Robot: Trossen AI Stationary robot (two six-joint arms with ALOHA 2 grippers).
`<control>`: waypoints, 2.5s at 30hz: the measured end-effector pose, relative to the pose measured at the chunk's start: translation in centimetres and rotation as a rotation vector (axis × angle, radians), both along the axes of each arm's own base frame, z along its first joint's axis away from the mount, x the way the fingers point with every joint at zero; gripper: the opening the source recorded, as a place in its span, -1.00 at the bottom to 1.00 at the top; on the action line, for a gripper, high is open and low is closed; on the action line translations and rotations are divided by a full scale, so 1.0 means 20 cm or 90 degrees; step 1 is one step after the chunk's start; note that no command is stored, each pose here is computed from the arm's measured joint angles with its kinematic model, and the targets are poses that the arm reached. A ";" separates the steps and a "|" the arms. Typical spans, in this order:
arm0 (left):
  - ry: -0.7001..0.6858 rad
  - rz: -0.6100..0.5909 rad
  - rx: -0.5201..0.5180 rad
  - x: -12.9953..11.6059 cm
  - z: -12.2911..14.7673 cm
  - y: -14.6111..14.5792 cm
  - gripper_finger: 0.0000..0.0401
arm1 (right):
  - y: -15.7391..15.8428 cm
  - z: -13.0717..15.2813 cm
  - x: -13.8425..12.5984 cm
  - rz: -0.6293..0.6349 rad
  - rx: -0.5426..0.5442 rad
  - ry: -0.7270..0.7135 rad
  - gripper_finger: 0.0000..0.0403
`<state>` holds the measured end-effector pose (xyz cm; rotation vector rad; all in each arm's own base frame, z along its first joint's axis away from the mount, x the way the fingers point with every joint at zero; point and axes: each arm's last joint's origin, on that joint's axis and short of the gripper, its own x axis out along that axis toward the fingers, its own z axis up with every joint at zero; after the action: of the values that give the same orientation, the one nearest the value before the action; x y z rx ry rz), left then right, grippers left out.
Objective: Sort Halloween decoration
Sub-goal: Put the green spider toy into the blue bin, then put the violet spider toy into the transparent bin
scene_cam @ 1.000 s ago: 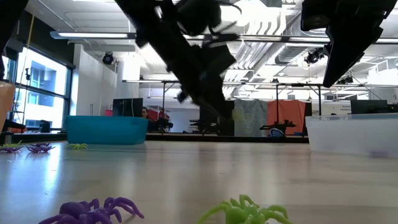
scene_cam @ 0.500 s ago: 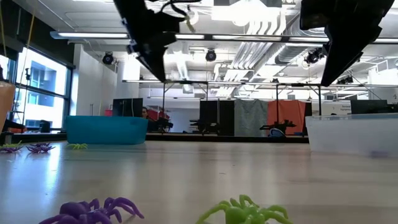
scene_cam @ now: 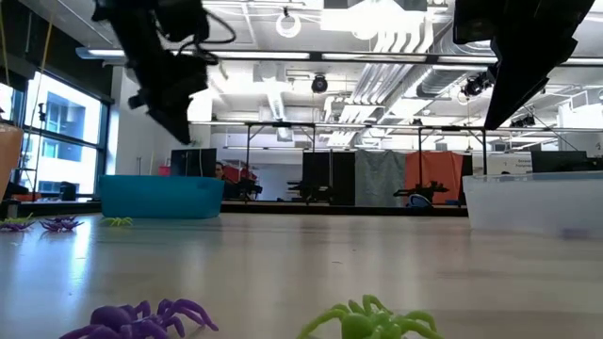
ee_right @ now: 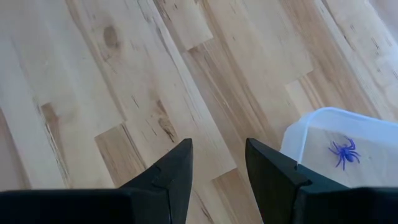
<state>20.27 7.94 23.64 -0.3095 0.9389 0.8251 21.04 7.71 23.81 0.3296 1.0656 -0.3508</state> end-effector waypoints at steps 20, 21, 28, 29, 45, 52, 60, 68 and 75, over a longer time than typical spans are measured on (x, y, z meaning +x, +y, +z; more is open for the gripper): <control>-0.028 0.088 -0.090 -0.16 -0.34 0.07 -1.00 | 0.00 0.00 0.00 0.000 0.002 -0.005 -0.28; -0.031 0.091 -0.092 -0.15 -0.34 0.07 -1.00 | 0.00 0.00 0.00 0.000 0.002 -0.005 -0.28; -0.064 0.100 -0.094 -0.14 -0.33 0.07 -0.89 | 0.00 0.00 0.00 0.000 0.002 -0.006 -0.28; -0.065 0.101 -0.093 -0.14 -0.33 0.07 -0.85 | 0.00 0.00 0.00 0.000 0.002 -0.006 -0.28; -0.149 0.065 -0.046 -0.12 -0.14 0.04 -0.36 | 0.00 0.00 0.00 0.000 0.002 -0.006 -0.28; -0.188 0.046 -0.055 -0.14 0.12 -0.15 -0.39 | 0.00 0.00 0.00 0.000 0.002 -0.006 -0.28; -0.202 0.038 -0.097 -0.13 0.21 -0.55 -0.39 | 0.00 0.00 0.01 0.000 0.003 -0.008 -0.28; -0.110 0.109 -0.136 -0.14 0.06 -0.87 -0.39 | 0.00 0.00 0.01 0.000 0.005 -0.013 -0.28; -0.010 0.148 -0.103 -0.14 -0.07 -0.96 -0.38 | 0.00 0.01 0.01 0.000 0.007 -0.017 -0.28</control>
<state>17.53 -11.34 22.23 -0.5730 0.9682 0.9591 21.27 7.81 23.92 0.3433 1.0415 -0.3398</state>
